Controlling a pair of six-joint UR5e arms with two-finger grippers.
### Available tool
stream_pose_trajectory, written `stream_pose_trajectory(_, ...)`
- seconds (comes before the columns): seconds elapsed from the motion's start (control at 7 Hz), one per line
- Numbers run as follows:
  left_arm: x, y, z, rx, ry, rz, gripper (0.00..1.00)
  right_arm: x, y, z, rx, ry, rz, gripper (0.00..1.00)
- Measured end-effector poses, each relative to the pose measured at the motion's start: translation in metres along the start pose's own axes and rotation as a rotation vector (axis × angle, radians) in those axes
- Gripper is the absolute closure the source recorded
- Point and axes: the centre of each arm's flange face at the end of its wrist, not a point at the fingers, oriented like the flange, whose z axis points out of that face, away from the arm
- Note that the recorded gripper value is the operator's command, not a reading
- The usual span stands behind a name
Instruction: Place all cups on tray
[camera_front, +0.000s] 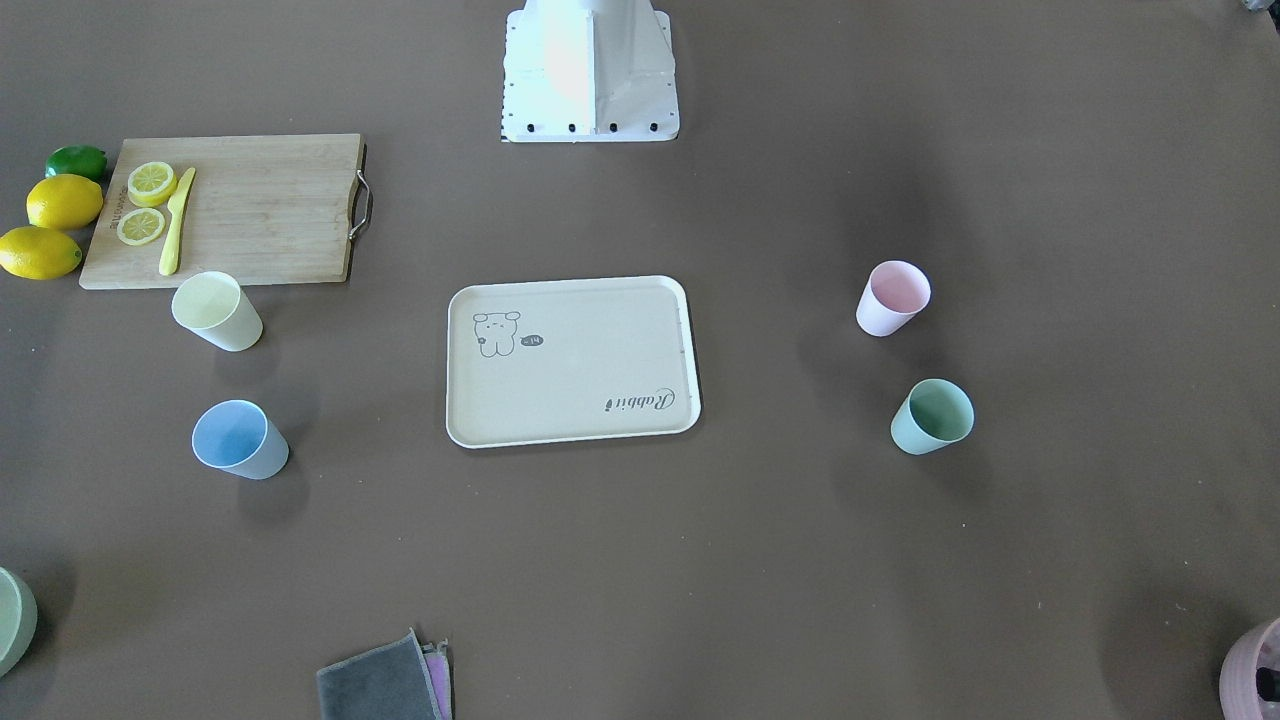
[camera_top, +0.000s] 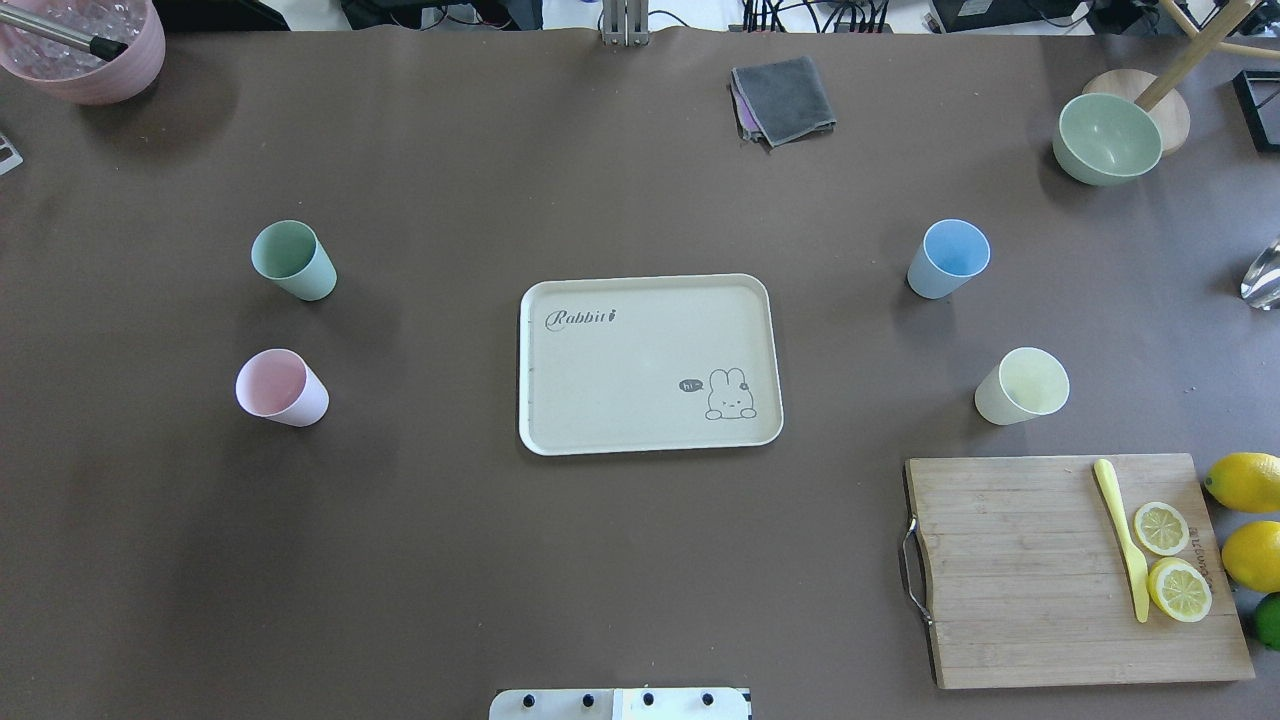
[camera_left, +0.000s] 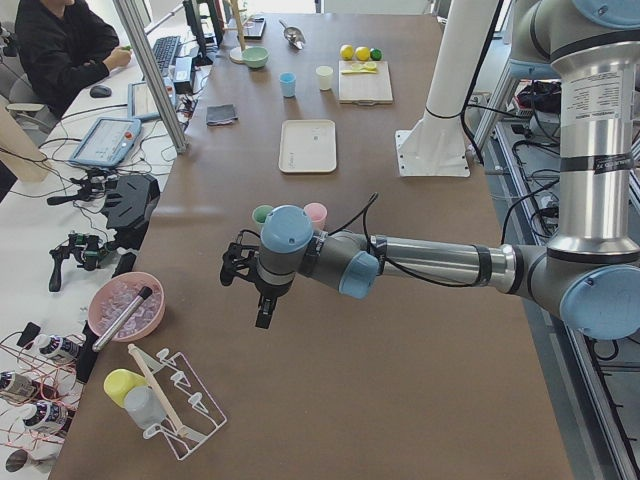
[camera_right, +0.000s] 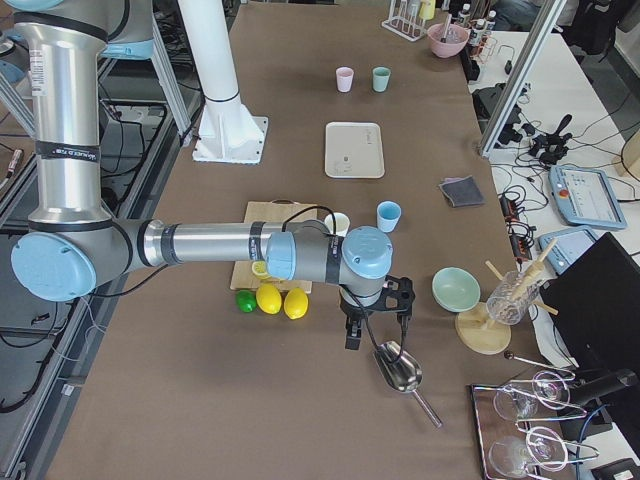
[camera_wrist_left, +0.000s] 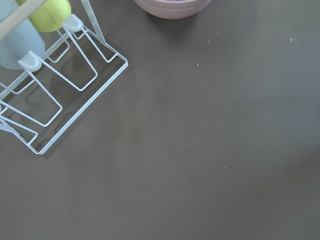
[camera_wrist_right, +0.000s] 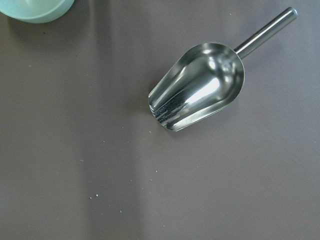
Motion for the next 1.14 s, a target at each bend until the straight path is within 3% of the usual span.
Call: stream_pose_trajectory(1.14, -0.0001, 0.0015, 0.0023, -0.007, 0.007, -0.001, 0.02, 0.0, 0.003, 0.0001, 0.0, -0.001, 0.0, 0.0)
